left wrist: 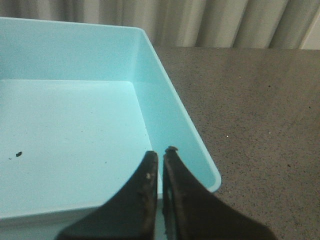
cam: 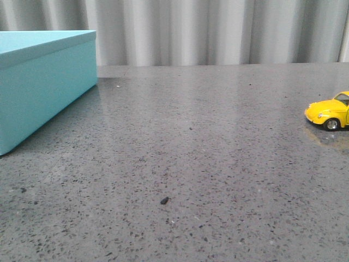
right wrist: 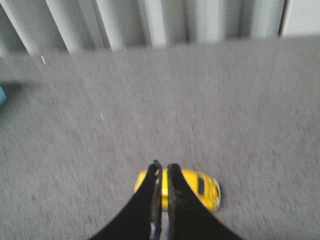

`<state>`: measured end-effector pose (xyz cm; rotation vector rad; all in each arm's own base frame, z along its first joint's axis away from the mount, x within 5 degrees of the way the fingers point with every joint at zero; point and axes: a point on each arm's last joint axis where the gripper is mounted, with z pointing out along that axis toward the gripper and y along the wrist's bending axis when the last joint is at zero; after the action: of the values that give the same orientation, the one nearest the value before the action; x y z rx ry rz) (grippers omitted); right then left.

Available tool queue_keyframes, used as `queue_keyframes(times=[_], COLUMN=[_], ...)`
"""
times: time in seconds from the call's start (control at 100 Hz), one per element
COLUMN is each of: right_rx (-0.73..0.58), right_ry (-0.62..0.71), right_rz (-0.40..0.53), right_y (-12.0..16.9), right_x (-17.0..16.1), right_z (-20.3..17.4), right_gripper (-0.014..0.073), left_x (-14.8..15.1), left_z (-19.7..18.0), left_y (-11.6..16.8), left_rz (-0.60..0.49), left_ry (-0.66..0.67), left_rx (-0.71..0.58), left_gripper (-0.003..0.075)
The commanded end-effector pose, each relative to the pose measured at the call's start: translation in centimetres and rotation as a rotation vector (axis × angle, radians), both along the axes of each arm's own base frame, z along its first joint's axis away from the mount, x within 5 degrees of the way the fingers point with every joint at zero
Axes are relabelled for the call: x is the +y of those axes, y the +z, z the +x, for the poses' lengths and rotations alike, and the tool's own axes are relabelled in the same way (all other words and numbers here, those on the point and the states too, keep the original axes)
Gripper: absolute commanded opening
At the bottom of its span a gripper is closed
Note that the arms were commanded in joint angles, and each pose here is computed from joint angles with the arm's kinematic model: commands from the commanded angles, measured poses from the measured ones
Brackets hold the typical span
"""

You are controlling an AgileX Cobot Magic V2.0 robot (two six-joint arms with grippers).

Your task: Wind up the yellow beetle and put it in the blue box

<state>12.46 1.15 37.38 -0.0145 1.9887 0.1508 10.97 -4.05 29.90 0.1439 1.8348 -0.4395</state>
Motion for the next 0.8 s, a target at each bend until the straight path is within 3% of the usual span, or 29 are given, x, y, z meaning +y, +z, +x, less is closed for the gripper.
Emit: queue_keyframes(times=[0.0, 0.12, 0.31, 0.79], right_rx=[0.083, 0.297, 0.512, 0.754], right_ry=[-0.001, 0.015, 0.034, 0.109], right_rz=[-0.049, -0.078, -0.085, -0.065], right_y=[1.7, 1.7, 0.9, -2.7], right_x=[-0.2, -0.2, 0.0, 1.5], right_z=[1.6, 4.1, 8.2, 14.7], right_gripper=[-0.0052, -0.0052, -0.0052, -0.0052], left_x=[0.0, -0.4, -0.6, -0.6], left_z=[0.4, 0.2, 0.2, 0.1], left_y=[1.7, 1.7, 1.7, 1.6], left_rz=[-0.025, -0.027, -0.027, -0.026], left_ry=[0.019, -0.016, -0.034, -0.038], left_rx=[-0.079, -0.08, -0.08, -0.073], left_gripper=[-0.0021, -0.0021, -0.0021, -0.0021])
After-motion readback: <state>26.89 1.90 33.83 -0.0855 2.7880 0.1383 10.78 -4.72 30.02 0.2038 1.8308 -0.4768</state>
